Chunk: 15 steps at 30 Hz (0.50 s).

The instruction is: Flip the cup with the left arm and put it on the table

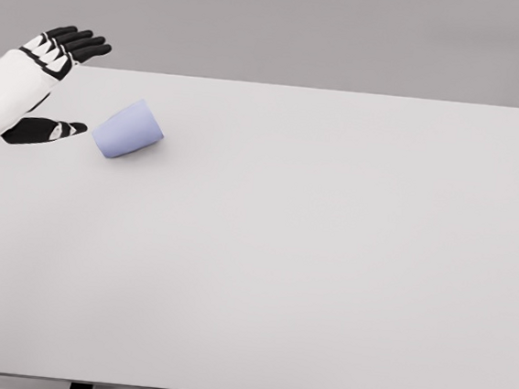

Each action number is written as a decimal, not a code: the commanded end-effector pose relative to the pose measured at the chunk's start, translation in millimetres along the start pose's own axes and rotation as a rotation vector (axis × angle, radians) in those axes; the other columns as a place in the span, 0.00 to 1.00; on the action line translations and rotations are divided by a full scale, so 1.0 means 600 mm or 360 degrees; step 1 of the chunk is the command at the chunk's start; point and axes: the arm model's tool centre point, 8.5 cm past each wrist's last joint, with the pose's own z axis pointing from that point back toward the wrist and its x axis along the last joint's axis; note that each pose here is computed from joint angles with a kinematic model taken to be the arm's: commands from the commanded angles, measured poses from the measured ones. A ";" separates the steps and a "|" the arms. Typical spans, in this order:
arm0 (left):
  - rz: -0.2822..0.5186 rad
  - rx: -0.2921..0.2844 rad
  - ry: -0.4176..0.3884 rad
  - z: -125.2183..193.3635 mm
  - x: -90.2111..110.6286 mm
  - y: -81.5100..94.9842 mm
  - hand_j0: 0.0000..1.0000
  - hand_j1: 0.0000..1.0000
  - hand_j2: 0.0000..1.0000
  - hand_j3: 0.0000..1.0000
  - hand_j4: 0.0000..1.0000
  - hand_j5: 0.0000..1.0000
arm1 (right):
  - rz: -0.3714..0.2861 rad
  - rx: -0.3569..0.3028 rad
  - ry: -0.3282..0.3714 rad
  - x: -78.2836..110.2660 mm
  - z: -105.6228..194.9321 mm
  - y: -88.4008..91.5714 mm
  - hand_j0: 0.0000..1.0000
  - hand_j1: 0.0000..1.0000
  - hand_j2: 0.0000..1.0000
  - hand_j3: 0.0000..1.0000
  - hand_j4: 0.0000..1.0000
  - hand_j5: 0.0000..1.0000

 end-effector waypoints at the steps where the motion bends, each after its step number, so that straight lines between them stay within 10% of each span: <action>1: -0.0002 0.0012 -0.0023 -0.003 0.007 0.004 1.00 1.00 1.00 1.00 1.00 1.00 | 0.0003 0.0004 -0.0002 0.000 0.000 0.000 1.00 1.00 1.00 1.00 1.00 1.00; 15: -0.0081 -0.0056 -0.0013 -0.001 0.004 -0.001 1.00 1.00 1.00 1.00 1.00 1.00 | -0.0002 0.0003 0.0000 0.000 0.000 0.000 1.00 1.00 1.00 1.00 1.00 1.00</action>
